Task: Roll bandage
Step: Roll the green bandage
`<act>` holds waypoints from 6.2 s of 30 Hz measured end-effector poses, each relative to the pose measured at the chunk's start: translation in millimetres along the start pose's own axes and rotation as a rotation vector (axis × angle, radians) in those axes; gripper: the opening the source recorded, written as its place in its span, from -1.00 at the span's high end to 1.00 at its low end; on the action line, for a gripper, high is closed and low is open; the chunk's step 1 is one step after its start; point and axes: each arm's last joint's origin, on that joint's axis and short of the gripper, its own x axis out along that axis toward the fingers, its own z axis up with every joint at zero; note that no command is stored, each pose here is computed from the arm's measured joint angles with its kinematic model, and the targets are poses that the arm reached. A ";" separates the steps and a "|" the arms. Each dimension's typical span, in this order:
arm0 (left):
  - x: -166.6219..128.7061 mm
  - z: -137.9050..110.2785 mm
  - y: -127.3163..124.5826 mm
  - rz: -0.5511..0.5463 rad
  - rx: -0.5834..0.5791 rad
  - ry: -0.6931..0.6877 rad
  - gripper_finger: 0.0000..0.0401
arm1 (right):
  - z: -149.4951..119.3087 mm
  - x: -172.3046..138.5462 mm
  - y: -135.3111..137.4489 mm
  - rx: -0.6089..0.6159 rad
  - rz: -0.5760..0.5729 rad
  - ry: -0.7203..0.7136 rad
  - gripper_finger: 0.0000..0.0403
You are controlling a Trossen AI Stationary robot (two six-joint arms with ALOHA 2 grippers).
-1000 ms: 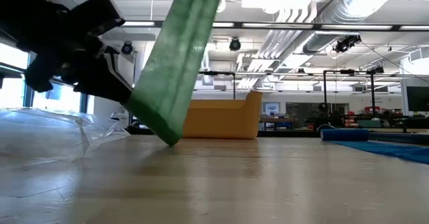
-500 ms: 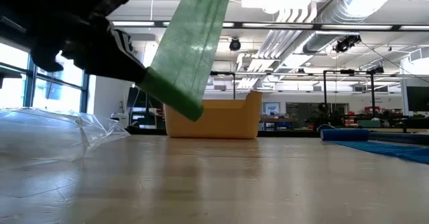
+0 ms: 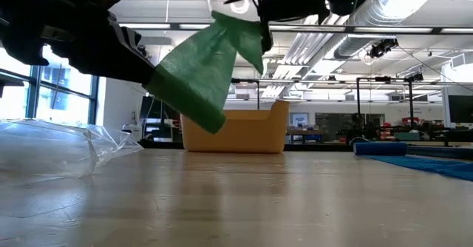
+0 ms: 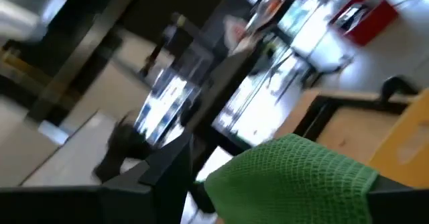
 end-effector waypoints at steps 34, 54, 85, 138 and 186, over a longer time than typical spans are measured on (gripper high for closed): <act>-17.1 13.2 32.9 0.800 0.693 0.224 1.00 | -174.0 -34.2 17.5 -0.724 0.317 1.145 -0.09; -51.6 122.9 7.7 0.599 0.767 -0.166 1.00 | -145.6 -11.0 -4.5 -1.019 0.152 0.968 -0.09; -136.4 191.5 90.0 0.516 0.666 -0.631 1.00 | -140.0 9.3 -12.6 -0.962 0.543 0.830 -0.09; -131.7 182.5 124.3 0.604 0.601 -0.447 1.00 | -210.9 28.6 -18.6 -0.684 0.837 0.887 0.93; 12.3 36.9 41.5 -0.464 0.083 -0.274 1.00 | 76.2 -129.7 133.8 -0.807 -0.111 -0.130 1.00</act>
